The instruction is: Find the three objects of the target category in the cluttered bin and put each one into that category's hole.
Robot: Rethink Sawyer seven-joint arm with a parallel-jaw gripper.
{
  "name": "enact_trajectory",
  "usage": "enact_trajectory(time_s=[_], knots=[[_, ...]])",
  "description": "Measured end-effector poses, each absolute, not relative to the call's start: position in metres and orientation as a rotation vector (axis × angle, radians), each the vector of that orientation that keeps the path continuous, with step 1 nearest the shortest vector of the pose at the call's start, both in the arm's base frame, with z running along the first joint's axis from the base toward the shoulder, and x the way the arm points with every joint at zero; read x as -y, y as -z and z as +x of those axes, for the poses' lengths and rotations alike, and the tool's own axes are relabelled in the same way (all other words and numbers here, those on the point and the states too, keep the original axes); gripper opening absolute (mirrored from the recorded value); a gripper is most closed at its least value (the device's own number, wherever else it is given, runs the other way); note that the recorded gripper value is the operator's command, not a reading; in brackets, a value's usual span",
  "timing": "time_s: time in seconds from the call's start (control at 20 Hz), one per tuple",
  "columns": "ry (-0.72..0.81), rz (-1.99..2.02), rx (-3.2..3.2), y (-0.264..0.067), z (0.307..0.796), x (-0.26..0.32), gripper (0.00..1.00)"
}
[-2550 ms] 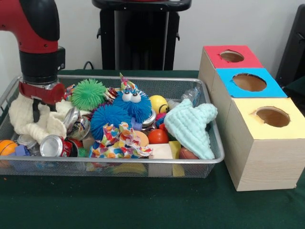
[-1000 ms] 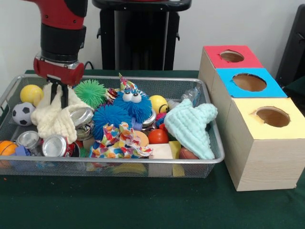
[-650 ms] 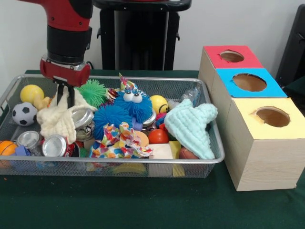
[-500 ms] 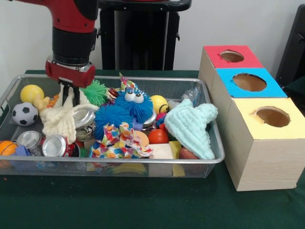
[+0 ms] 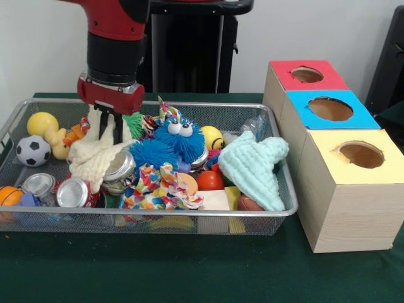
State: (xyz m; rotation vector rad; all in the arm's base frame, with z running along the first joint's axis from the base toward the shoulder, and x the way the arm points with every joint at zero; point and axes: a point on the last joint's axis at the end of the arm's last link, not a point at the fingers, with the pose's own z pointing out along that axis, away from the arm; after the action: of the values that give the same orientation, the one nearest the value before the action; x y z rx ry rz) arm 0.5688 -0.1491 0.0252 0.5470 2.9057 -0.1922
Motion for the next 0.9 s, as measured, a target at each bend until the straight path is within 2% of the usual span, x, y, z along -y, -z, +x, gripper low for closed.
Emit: enact_trajectory(time_s=[0.6, 0.9], knots=[[0.286, 0.543, -2.906, -0.059, 0.581, 0.094, 0.00], [0.271, 0.583, -2.909, -0.070, 0.589, 0.061, 0.00]])
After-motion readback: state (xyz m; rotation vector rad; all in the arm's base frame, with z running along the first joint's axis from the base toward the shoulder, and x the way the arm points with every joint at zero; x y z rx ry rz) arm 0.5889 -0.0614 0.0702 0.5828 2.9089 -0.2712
